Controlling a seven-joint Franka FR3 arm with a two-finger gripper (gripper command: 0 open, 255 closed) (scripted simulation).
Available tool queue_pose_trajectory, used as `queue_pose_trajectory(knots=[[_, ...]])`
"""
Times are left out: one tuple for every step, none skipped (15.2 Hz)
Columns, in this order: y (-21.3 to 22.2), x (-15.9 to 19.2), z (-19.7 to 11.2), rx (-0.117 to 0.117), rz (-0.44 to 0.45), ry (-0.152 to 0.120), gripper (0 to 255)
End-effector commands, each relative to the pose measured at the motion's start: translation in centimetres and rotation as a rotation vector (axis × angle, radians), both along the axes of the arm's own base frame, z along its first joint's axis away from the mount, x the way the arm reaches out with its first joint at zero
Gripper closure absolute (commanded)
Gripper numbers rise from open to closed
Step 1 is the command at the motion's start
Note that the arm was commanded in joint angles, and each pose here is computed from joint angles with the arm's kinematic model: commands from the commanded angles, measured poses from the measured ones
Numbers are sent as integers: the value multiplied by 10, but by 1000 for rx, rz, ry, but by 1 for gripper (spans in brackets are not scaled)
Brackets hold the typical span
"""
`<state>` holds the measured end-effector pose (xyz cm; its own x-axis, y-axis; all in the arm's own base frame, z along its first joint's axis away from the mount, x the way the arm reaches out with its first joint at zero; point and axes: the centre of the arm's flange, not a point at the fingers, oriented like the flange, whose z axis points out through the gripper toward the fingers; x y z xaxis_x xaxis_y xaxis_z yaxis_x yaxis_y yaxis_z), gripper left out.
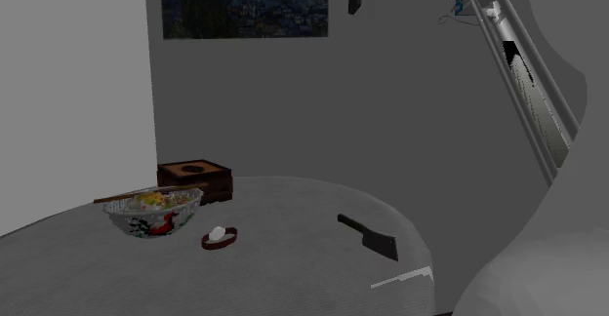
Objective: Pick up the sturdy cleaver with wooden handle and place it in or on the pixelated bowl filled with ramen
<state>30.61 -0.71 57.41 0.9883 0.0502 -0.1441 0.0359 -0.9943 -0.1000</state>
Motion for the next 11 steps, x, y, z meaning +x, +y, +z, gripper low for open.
queue_pose_trajectory(knots=[[0,0,0,0,0,0,0],[-5,3,-12,-2,10,-5,0],[-9,6,-23,-3,20,-10,0],[-14,9,-35,-5,31,-15,0],[-18,12,-46,-6,41,-20,0],[-23,16,-57,-8,51,-25,0],[-27,19,-69,-9,61,-30,0],[-32,23,-80,-11,71,-35,0],[-36,26,-92,-12,82,-40,0],[-41,30,-103,-14,92,-45,0],[-45,34,-114,-15,102,-50,0]])
